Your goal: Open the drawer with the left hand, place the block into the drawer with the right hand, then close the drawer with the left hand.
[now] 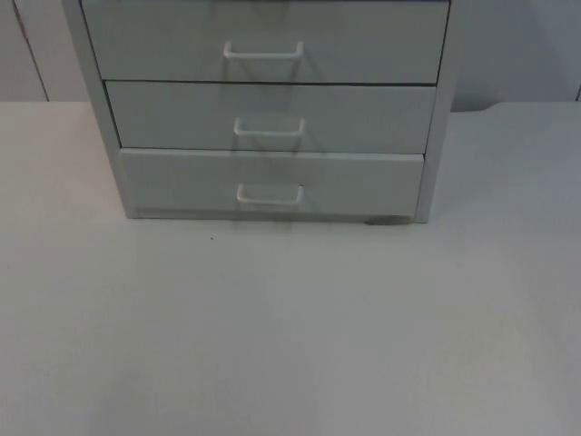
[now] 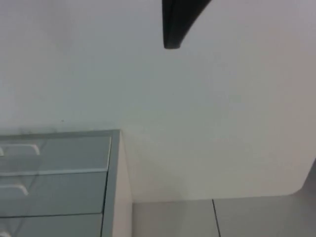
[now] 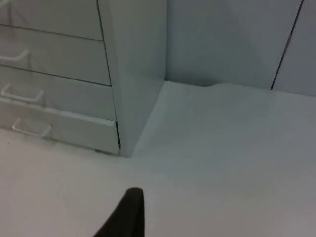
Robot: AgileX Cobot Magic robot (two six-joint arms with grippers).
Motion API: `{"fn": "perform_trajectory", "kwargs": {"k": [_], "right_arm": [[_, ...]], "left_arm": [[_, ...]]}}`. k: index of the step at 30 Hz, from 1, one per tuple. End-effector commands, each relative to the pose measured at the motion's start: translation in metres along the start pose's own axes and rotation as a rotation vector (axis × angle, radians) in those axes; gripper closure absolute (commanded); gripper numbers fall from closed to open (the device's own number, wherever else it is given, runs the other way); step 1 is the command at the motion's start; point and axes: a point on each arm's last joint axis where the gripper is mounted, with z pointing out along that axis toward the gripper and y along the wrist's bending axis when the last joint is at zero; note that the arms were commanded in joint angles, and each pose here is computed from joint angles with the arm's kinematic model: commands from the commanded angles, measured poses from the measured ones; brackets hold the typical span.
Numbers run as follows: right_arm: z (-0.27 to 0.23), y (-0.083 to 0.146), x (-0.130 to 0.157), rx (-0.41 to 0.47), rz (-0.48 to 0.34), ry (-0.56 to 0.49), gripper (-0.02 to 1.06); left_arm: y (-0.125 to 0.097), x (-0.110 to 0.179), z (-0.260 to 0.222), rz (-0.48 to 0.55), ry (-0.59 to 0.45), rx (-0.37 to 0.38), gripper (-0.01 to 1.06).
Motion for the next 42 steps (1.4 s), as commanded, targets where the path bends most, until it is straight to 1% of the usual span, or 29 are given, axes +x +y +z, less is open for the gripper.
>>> {"fn": "perform_trajectory", "kwargs": {"k": [1,2,3,5,7,8,9,11,13,14,15,16,17,19,21,30,32,33,42], "right_arm": [[-0.013,0.005,0.017,-0.007,-0.004,-0.023,-0.01],[-0.021,0.008,0.025,-0.009,-0.008,-0.042,-0.01],[-0.021,0.008,0.025,-0.009,-0.008,-0.042,-0.01],[-0.033,0.013,0.041,-0.014,-0.017,-0.061,-0.01],[-0.046,0.017,0.056,-0.016,-0.015,-0.093,-0.01],[-0.05,0.019,0.062,-0.02,-0.012,-0.096,-0.01],[-0.05,0.019,0.062,-0.02,-0.012,-0.096,-0.01],[-0.059,0.021,0.076,-0.01,-0.009,-0.112,-0.01],[-0.056,0.019,0.082,0.01,0.024,-0.052,-0.01],[-0.055,0.018,0.087,0.025,0.039,-0.003,-0.01],[-0.055,0.018,0.087,0.025,0.039,-0.003,-0.01],[-0.053,0.015,0.091,0.058,0.059,0.031,-0.01],[-0.051,0.013,0.094,0.072,0.094,0.046,-0.01],[-0.051,0.011,0.094,0.094,0.132,0.045,-0.01],[-0.05,0.01,0.095,0.106,0.141,0.051,-0.01],[-0.05,0.006,0.097,0.153,0.113,0.064,-0.01],[-0.051,0.002,0.097,0.19,0.08,0.07,-0.01],[-0.051,0.002,0.097,0.195,0.077,0.071,-0.01],[-0.051,0.002,0.097,0.195,0.08,0.068,-0.01]], "left_arm": [[0.002,0.002,0.0,0.007,0.013,-0.02,0.0],[0.004,0.003,0.001,0.015,0.02,-0.036,0.0],[0.004,0.003,0.001,0.015,0.02,-0.036,0.0],[0.006,0.005,0.003,0.029,0.03,-0.061,0.0],[0.007,0.008,0.005,0.03,0.052,-0.067,0.0],[0.007,0.008,0.005,0.03,0.052,-0.067,0.0],[0.007,0.008,0.005,0.03,0.052,-0.067,0.0],[0.007,0.008,0.005,0.03,0.052,-0.067,0.0],[0.007,0.008,0.005,0.03,0.052,-0.067,0.0],[0.007,0.008,0.005,0.03,0.052,-0.067,0.0],[0.007,0.008,0.005,0.03,0.052,-0.067,0.0],[0.007,0.008,0.005,0.03,0.052,-0.067,0.0],[0.007,0.008,0.005,0.03,0.052,-0.067,0.0],[0.007,0.008,0.005,0.03,0.052,-0.067,0.0],[0.007,0.008,0.005,0.03,0.052,-0.067,0.0],[0.007,0.008,0.005,0.029,0.052,-0.065,0.0],[0.007,0.008,0.005,0.029,0.052,-0.065,0.0],[0.007,0.008,0.005,0.029,0.052,-0.065,0.0],[0.007,0.008,0.005,0.012,0.051,-0.065,0.0]]}}
